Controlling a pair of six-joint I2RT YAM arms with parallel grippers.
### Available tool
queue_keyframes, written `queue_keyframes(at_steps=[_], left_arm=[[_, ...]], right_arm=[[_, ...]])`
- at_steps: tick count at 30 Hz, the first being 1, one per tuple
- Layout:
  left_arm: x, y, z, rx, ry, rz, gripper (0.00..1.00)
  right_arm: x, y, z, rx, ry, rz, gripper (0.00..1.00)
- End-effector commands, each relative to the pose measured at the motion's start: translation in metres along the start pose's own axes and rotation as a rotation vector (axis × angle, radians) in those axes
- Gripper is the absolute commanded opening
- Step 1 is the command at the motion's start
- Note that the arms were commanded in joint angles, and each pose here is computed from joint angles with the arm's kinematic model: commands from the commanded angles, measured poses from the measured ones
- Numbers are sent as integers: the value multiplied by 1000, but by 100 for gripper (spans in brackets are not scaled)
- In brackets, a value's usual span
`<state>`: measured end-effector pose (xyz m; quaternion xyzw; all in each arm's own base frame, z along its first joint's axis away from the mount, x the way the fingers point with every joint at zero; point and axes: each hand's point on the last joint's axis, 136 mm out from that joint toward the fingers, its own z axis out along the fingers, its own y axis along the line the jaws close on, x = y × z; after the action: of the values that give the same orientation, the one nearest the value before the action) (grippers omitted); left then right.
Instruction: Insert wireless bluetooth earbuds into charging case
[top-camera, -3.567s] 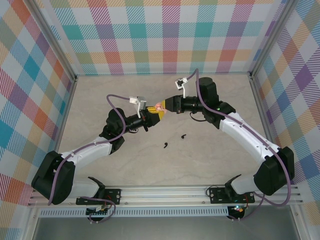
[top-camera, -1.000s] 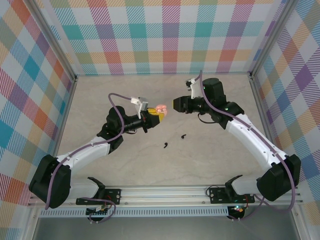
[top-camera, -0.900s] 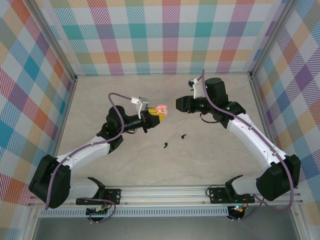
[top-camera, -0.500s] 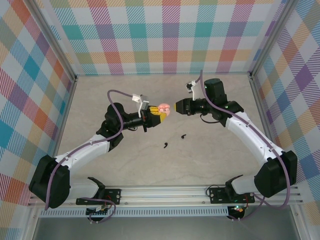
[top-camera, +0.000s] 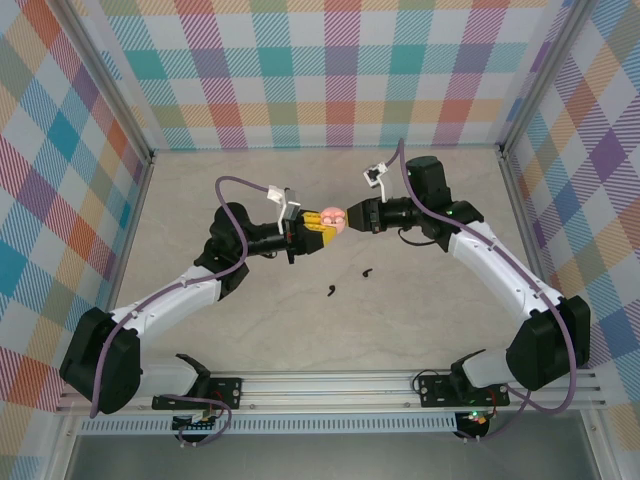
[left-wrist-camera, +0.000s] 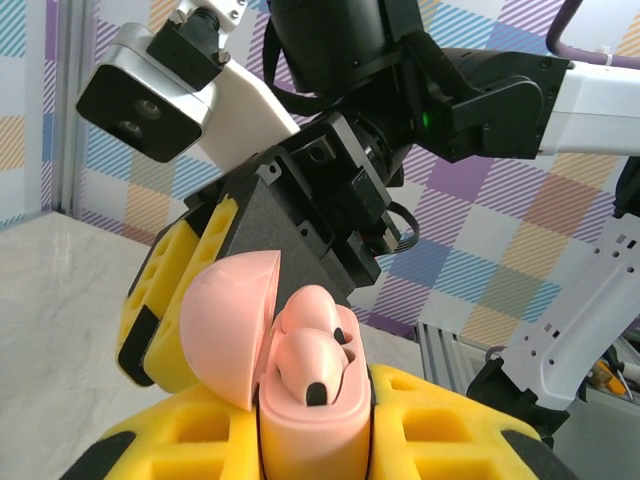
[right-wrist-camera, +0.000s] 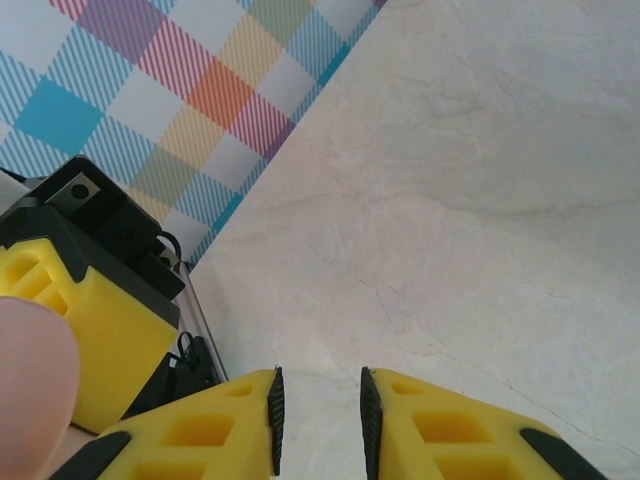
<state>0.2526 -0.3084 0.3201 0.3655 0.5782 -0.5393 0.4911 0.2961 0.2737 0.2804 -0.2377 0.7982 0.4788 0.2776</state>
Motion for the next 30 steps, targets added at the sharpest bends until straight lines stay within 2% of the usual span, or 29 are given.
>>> queue_keyframes(at_steps=[1,15,30], left_arm=[[-18,-17,6,69,-33,67,12],[-13,-15,14,90,-21,29,14],[-2,-11,13,74,4,0,15]], right_arm=[[-5,13,1,-80,-5,-51,30],[-12,34,-7,-160,-32,-97,30],[-19,47,-20,-153,-86,-153,30]])
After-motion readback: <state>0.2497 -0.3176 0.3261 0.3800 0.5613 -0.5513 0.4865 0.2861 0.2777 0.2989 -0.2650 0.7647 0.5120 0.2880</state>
